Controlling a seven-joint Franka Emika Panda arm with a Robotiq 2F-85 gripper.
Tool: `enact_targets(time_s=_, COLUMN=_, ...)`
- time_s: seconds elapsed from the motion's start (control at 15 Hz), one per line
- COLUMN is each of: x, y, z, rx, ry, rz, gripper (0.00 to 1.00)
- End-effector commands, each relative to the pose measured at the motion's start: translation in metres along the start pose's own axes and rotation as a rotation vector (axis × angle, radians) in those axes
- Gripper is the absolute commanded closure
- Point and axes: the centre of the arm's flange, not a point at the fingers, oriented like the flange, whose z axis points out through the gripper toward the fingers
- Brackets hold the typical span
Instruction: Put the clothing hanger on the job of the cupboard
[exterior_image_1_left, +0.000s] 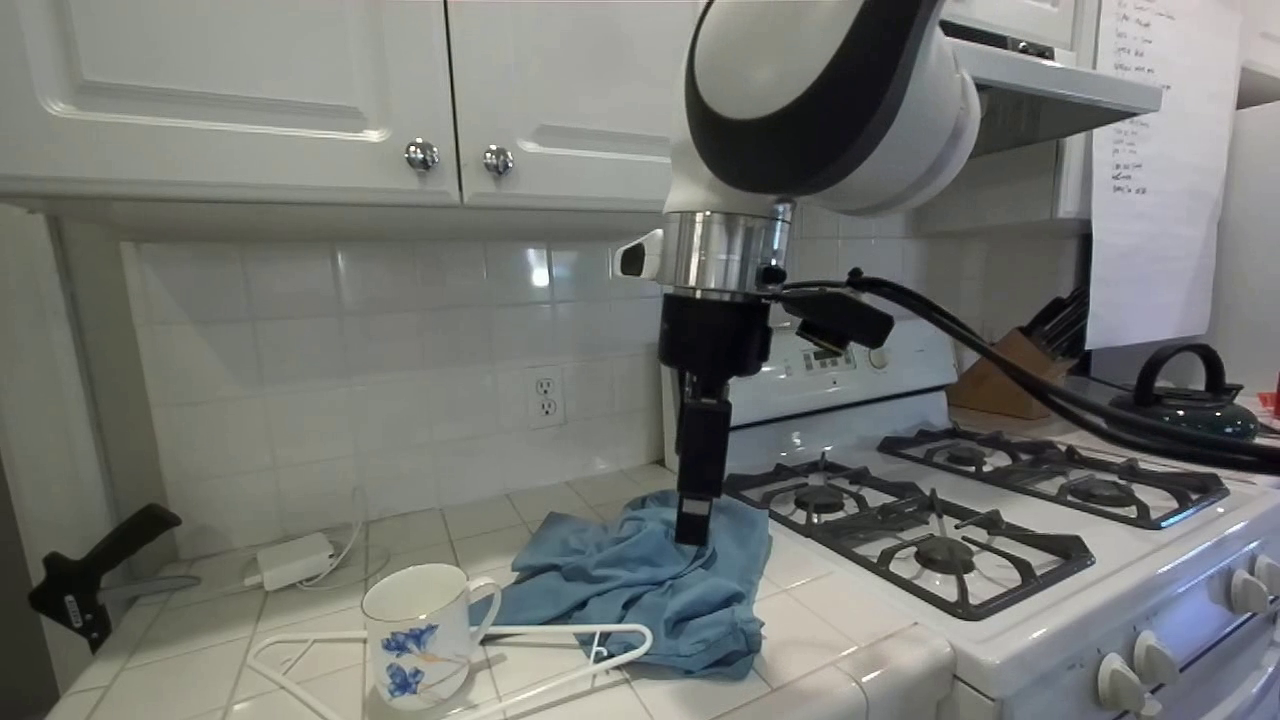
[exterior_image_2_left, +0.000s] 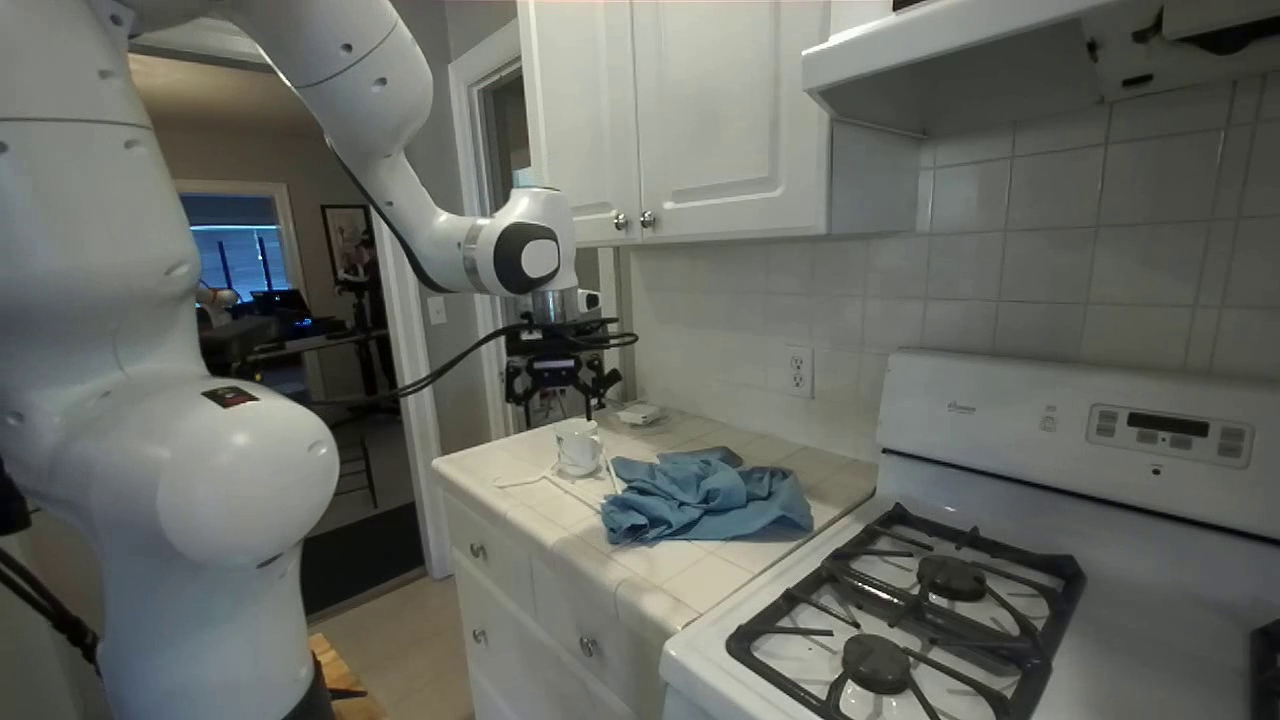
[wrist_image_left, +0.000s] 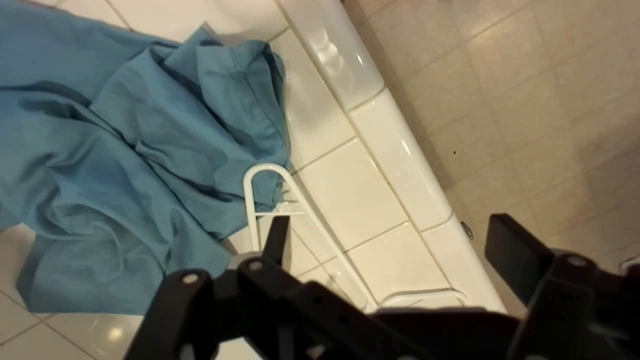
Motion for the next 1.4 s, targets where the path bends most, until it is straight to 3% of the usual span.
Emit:
enact_targets(time_s=0.0, x=0.022, y=0.009, z=0.022, rx=-0.025, ry=0.012, rz=-0.047, gripper=0.0)
enact_targets(time_s=0.07, x=0.009, y=0.002, z=0.009, rx=-0.009, ry=0.012, rz=-0.023, gripper=0.0)
enact_targets(time_s=0.6, x=0.021, y=0.008, z=0.027, rx=-0.015, ry=0.004, rz=-0.029, gripper=0.0)
enact_targets(time_s=1.0, x=0.021, y=0.012, z=0.08, rx=0.031, ry=0.023, rz=-0.25, gripper=0.0)
enact_targets(time_s=1.33, x=0.028, y=0.026, z=0.113, rx=0.0, ry=0.126, rz=-0.323, gripper=0.0)
